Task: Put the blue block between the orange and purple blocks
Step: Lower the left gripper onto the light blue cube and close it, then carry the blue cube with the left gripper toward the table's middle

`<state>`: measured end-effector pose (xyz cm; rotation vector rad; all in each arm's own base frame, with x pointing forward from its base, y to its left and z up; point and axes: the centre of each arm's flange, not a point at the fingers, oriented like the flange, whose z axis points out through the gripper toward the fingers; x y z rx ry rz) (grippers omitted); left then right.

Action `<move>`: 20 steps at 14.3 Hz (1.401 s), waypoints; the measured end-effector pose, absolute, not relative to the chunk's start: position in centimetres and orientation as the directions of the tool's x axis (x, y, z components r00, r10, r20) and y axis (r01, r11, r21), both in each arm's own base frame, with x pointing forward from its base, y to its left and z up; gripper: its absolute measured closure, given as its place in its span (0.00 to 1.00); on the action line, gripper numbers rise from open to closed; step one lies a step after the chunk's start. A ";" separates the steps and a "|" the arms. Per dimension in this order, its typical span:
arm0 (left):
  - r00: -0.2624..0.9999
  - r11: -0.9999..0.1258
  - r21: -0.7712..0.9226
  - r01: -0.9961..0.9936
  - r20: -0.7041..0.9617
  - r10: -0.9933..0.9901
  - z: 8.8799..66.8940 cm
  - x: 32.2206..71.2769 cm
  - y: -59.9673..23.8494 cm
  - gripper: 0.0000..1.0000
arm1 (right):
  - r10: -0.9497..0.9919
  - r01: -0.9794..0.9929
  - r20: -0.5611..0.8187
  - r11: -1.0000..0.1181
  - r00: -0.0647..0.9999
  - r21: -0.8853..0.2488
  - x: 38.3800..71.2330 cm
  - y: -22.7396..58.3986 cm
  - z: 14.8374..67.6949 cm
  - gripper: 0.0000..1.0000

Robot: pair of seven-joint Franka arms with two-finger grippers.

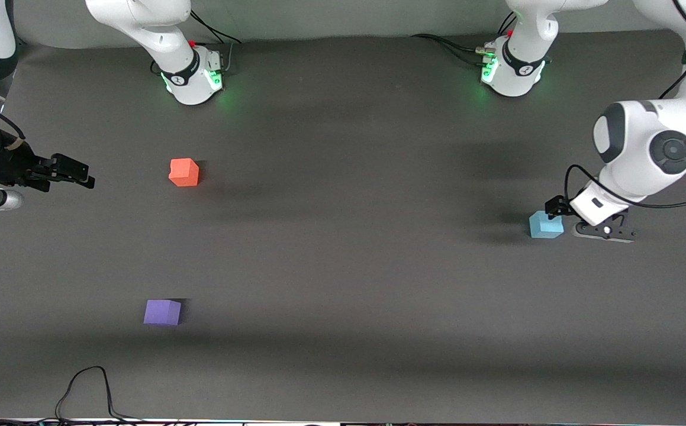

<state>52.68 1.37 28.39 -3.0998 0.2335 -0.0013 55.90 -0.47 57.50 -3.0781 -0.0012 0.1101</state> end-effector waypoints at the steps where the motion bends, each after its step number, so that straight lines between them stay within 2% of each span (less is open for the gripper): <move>1: 0.989 -0.988 -0.033 -0.151 0.001 -0.151 27.1 52.2 1.4 0.00 | 0.003 -0.001 -0.071 -0.998 0.997 -0.061 55.9 -0.5 57.5 0.00; 10: 0.988 -0.988 -0.027 -0.153 0.008 -0.153 20.3 51.5 1.5 0.00 | 0.003 -0.001 -0.075 -0.998 0.997 -0.062 55.9 -0.5 57.4 0.00; 11: 0.988 -0.988 -0.026 -0.153 0.007 -0.153 20.1 51.5 1.5 0.09 | 0.003 -0.001 -0.075 -0.998 0.997 -0.062 55.9 -0.5 57.4 0.00; 12: 0.989 -0.988 -0.026 -0.150 0.008 -0.151 20.0 51.5 1.5 0.10 | 0.003 -0.002 -0.077 -0.998 0.997 -0.062 55.9 -0.5 57.3 0.00; 13: 0.989 -0.989 -0.026 -0.148 0.009 -0.148 20.0 51.5 1.5 0.15 | 0.003 -0.002 -0.079 -0.998 0.997 -0.062 55.9 -0.5 57.2 0.00; 15: 0.989 -0.989 -0.027 -0.145 0.011 -0.145 20.1 51.6 1.5 0.37 | 0.003 -0.002 -0.083 -0.998 0.997 -0.062 56.0 -0.5 57.0 0.00; 16: 0.989 -0.989 -0.027 -0.144 0.013 -0.144 20.2 51.7 1.5 0.41 | 0.003 -0.002 -0.085 -0.998 0.996 -0.062 56.1 -0.5 56.9 0.00; 20: 0.991 -0.990 -0.029 -0.135 0.001 -0.135 22.5 52.7 1.6 0.41 | 0.003 -0.002 -0.091 -0.998 0.996 -0.062 56.1 -0.5 56.6 0.00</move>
